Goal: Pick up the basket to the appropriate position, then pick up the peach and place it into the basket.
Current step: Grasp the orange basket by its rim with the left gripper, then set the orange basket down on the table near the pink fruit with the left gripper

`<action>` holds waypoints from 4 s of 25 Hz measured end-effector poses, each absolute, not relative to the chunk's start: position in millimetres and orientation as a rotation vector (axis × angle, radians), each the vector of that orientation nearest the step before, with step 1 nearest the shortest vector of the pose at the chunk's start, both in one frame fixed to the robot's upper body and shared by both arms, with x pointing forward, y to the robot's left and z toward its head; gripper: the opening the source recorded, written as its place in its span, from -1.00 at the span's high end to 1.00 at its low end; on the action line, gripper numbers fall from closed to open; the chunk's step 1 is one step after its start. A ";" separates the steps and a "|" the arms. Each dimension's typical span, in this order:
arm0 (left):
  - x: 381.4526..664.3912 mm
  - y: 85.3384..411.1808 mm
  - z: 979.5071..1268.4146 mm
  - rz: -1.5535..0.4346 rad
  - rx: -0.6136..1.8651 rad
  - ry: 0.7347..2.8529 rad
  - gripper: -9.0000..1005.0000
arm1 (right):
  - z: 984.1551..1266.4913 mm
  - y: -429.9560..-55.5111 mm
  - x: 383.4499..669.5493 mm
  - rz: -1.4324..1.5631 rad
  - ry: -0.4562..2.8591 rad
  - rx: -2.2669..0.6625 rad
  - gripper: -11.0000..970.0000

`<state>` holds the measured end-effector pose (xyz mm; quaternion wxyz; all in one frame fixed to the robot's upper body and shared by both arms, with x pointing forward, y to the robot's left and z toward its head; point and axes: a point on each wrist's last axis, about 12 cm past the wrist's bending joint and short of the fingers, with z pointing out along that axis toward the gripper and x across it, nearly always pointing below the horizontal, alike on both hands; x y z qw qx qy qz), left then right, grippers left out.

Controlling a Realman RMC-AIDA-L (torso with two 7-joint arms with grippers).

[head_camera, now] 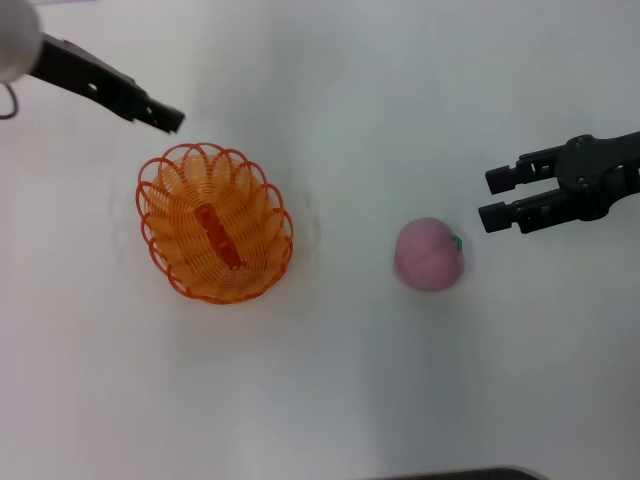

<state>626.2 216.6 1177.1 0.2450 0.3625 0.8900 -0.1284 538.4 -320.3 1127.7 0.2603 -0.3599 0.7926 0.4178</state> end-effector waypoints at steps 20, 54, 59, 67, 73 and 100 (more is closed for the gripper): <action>632.1 182.5 1131.1 -0.161 1.115 2.559 -0.51 | 1124.9 -314.6 541.0 1.125 2.139 -0.970 -0.63; 618.3 253.9 1169.2 -0.775 0.560 2.590 0.88 | 1125.4 -312.4 544.7 1.107 2.134 -0.970 -0.63; 604.2 288.1 1150.8 -0.888 0.178 2.556 0.90 | 1125.3 -311.7 544.9 1.109 2.133 -0.971 -0.63; 565.9 302.3 1106.3 -1.005 -0.124 2.493 0.88 | 1125.0 -308.8 546.3 1.109 2.127 -0.972 -0.63; 547.2 305.2 1088.1 -1.111 -0.224 2.490 0.71 | 1125.3 -306.4 547.7 1.110 2.123 -0.975 -0.63; 503.8 326.2 1129.4 -0.951 0.756 2.128 -0.31 | 1129.5 -309.8 562.2 1.042 2.182 -0.852 -0.63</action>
